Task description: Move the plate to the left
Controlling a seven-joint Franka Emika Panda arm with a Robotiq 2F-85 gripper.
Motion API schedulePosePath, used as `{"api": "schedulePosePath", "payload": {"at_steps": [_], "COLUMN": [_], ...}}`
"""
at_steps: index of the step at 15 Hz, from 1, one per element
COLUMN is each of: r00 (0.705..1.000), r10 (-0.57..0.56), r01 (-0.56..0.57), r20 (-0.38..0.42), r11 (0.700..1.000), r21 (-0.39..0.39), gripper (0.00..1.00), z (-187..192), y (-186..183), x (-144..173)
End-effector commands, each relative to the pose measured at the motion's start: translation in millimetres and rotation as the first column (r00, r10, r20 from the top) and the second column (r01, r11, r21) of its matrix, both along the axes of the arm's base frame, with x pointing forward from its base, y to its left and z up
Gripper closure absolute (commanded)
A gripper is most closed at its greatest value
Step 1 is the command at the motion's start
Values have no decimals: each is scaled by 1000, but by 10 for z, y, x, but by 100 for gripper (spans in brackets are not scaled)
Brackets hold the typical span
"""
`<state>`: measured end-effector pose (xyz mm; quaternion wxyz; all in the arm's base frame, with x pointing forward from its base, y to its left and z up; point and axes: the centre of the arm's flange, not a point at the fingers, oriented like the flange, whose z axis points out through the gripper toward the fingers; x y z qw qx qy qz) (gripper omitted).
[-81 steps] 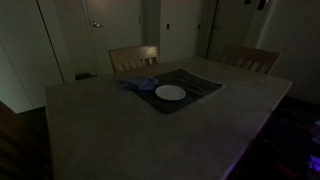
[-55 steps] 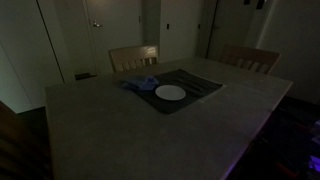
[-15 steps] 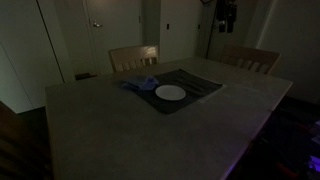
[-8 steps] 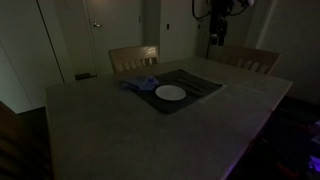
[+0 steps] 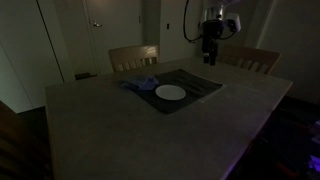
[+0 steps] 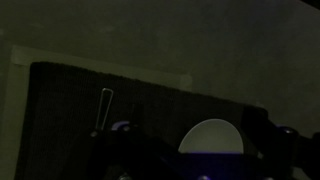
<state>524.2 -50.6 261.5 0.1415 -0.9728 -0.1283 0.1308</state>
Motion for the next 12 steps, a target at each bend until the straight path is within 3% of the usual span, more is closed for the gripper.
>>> {"api": "schedulePosePath", "payload": {"at_steps": [1, 4, 8, 9, 12], "r00": [1000, 998, 979, 990, 989], "r10": [-2, -31, -102, -70, -70], "r01": [2, 28, 93, 66, 66], "r20": [3, 49, 176, 125, 129], "r11": [999, 998, 994, 997, 997], "r21": [54, 58, 55, 37, 34], "gripper": [0, 0, 0, 0, 0], "z": [-319, -487, -654, -539, -566], "y": [57, 165, 264, 260, 294], "x": [213, 277, 346, 328, 336]}}
